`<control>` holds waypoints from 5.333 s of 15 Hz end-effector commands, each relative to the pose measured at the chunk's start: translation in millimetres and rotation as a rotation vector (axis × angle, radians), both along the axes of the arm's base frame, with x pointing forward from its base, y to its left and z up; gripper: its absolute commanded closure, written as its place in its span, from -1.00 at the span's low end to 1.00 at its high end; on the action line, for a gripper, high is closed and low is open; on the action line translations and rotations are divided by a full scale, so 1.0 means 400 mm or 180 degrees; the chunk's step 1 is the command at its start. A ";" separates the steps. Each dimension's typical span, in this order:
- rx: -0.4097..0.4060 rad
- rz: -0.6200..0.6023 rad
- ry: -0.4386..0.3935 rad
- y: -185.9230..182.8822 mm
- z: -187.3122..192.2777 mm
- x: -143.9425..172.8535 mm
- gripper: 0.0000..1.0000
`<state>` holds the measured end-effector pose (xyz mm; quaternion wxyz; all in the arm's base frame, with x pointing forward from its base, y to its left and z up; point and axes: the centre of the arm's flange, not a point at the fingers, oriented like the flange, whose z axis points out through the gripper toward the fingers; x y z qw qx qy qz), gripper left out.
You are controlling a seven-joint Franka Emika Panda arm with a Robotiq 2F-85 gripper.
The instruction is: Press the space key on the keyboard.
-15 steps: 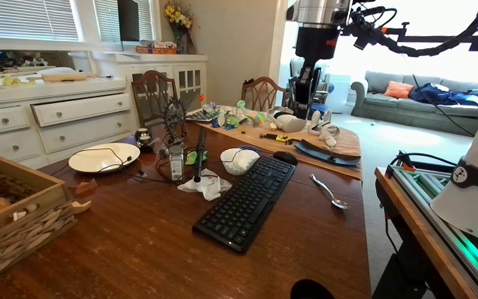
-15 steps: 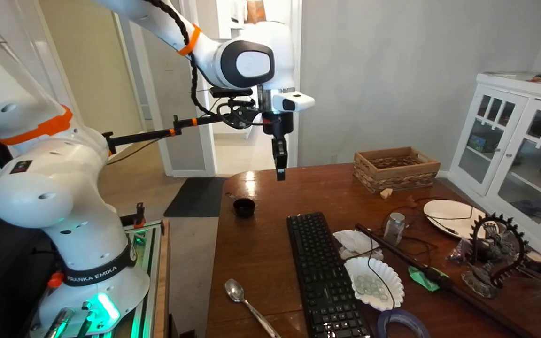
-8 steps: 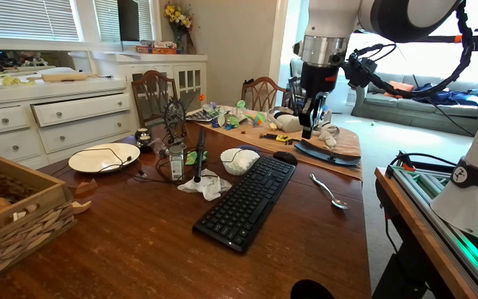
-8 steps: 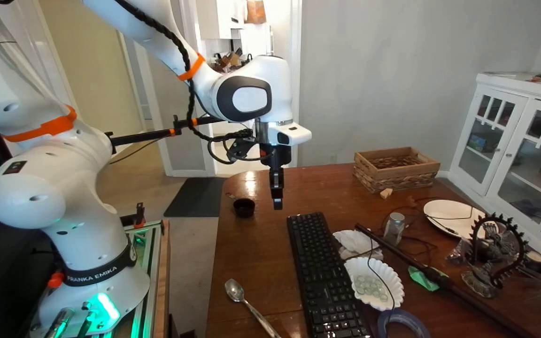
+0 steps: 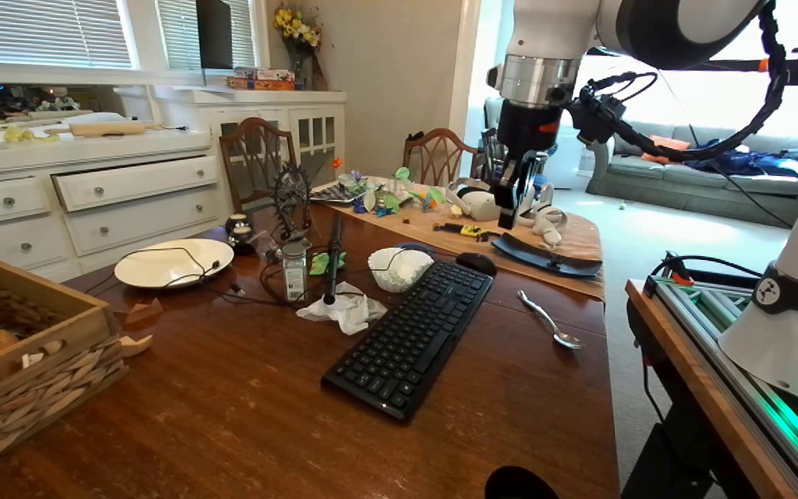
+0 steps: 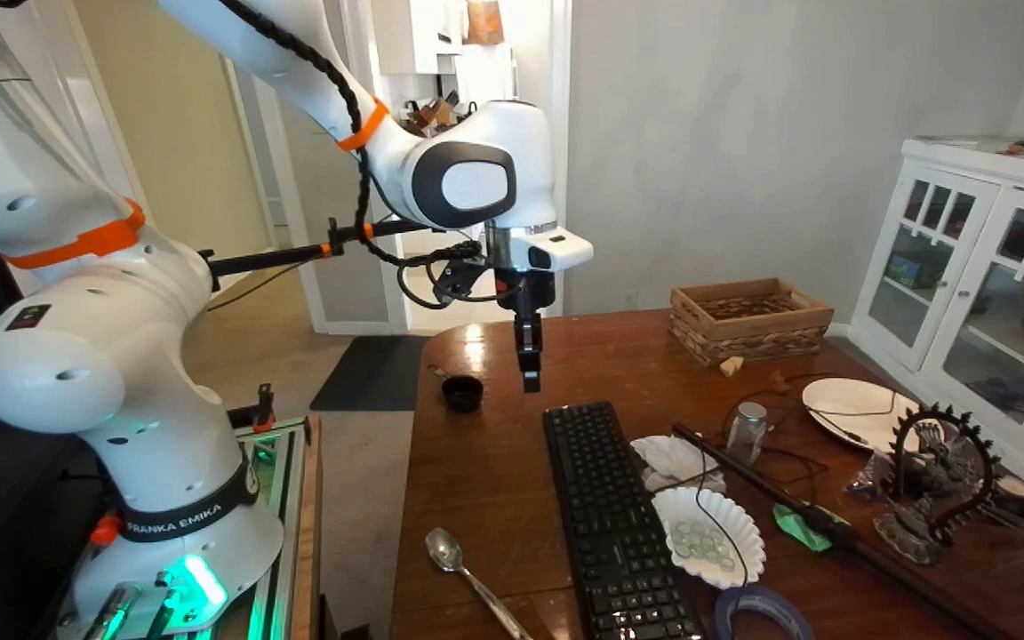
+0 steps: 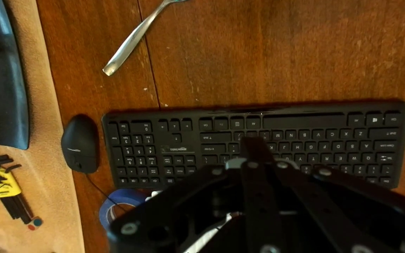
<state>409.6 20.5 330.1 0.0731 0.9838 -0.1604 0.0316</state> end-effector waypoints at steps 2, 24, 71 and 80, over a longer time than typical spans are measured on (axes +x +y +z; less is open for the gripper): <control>0.0187 0.0080 -0.0144 -0.027 -0.114 0.047 1.00; 0.0259 -0.0021 -0.0295 0.054 -0.516 0.114 1.00; 0.0213 0.0212 0.0024 0.208 -0.097 -0.009 -0.86; 0.0413 0.0504 -0.0009 0.212 -0.008 -0.021 -1.00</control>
